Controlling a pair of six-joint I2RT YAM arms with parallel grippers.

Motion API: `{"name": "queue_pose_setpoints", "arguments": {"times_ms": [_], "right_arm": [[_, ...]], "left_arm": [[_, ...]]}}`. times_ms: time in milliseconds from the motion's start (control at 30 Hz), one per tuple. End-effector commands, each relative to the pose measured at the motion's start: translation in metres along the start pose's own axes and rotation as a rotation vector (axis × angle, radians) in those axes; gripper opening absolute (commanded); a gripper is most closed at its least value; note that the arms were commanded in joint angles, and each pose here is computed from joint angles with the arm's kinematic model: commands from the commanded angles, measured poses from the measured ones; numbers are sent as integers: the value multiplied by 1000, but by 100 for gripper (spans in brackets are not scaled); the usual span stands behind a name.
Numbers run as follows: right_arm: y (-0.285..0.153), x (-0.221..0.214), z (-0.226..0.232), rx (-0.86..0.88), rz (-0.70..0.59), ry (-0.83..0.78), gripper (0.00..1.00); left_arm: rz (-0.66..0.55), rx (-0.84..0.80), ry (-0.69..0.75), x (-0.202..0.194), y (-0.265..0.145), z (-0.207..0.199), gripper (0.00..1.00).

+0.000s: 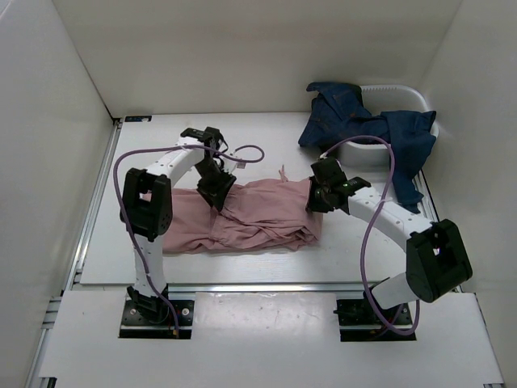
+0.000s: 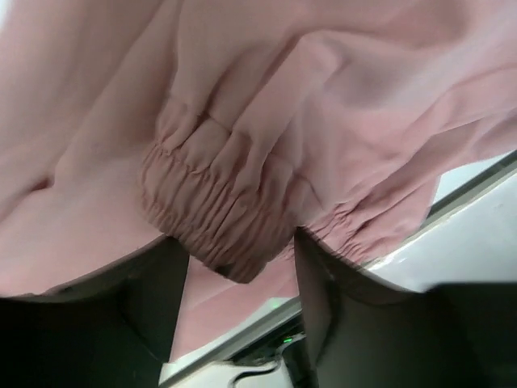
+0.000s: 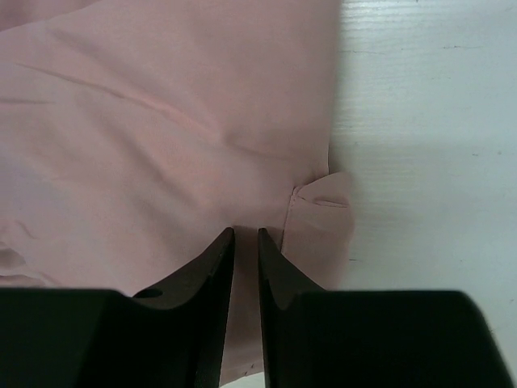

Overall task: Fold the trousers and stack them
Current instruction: Fold the trousers

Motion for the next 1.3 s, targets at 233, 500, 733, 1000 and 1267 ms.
{"name": "queue_pose_setpoints", "arguments": {"times_ms": [233,500,733,1000,1267], "right_arm": [[14,-17,-2,8,60,9,23],[15,-39,-11,-13,117,-13,23],[27,-58,-19,-65,204,-21,20],[25,-56,-23,-93,197,-55,30],[-40,-23,-21,-35,-58,-93,84]], "left_arm": [[-2,-140,110,-2,-8,-26,14],[-9,-71,349,-54,-29,-35,14],[285,-84,325,-101,28,-30,14],[165,-123,187,-74,12,-9,48],[31,-60,250,-60,-21,-3,63]]}}
Point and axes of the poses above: each gripper's point midway between its finger pads, its own y axis out along the fingers, its own z axis along the line the jaws close on, x = y × z, the point moved 8 cm from there along -y, back along the fingers, and after that the axes turned 12 degrees about -y, right-handed, at the moved point
